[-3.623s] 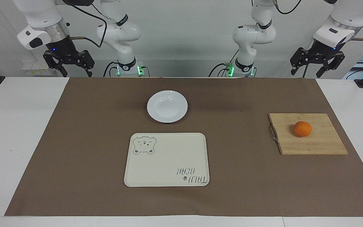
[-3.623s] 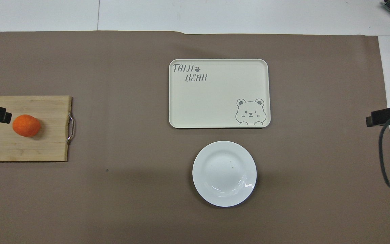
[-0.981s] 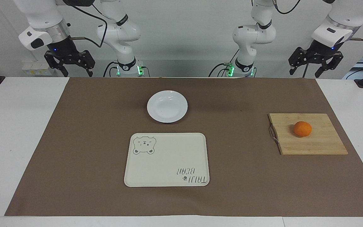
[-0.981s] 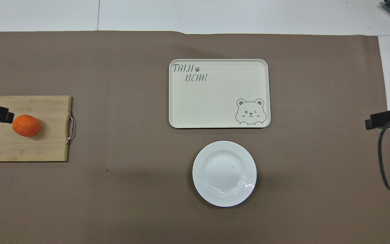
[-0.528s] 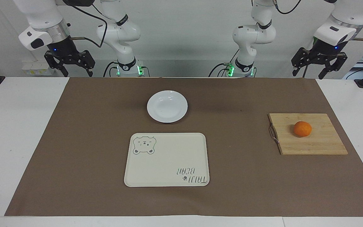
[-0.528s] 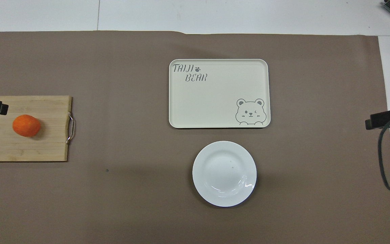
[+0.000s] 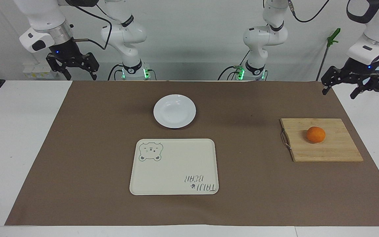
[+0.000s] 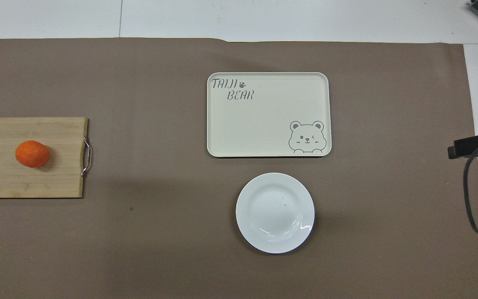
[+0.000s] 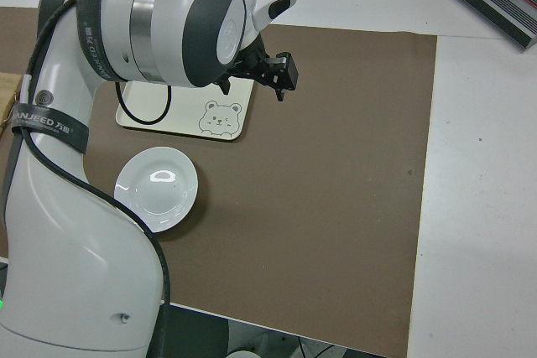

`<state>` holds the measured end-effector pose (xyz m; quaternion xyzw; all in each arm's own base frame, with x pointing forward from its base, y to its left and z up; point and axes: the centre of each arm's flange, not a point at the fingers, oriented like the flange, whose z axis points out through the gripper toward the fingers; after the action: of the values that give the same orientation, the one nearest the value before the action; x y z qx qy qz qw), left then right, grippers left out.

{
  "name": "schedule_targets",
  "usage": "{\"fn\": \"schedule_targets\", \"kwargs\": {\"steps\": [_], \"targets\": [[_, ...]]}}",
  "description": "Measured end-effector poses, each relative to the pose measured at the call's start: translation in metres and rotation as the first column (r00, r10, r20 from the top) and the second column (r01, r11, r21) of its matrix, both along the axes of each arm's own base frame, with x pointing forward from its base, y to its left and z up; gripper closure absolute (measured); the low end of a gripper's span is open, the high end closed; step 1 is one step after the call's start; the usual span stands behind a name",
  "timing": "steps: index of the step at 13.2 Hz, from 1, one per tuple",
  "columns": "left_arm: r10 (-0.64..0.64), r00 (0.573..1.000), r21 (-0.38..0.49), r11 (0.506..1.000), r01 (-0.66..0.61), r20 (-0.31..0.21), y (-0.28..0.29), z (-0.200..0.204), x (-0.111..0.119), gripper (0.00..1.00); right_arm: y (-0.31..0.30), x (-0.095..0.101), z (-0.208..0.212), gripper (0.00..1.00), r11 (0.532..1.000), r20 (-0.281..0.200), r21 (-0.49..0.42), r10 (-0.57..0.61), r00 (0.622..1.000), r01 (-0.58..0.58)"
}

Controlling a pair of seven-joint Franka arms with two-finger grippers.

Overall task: Place orange and plate with both arms
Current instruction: 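Lower the left gripper onto the orange and close it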

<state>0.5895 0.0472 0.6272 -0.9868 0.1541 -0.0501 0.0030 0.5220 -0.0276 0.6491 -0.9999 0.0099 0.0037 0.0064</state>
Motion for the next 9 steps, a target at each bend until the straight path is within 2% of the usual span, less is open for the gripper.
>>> {"fn": "schedule_targets", "kwargs": {"steps": [4,9], "targets": [[-0.046,0.998,-0.019,0.999,0.045,-0.039,0.037,-0.073,0.023,0.0,0.0,0.0,0.0,0.0,1.0,0.0,0.0,0.0,1.0,0.0],[-0.056,0.995,-0.027,0.998,0.054,-0.087,0.066,-0.177,0.011,0.0,0.0,0.0,0.0,0.0,1.0,0.0,0.0,0.0,1.0,0.0]]}}
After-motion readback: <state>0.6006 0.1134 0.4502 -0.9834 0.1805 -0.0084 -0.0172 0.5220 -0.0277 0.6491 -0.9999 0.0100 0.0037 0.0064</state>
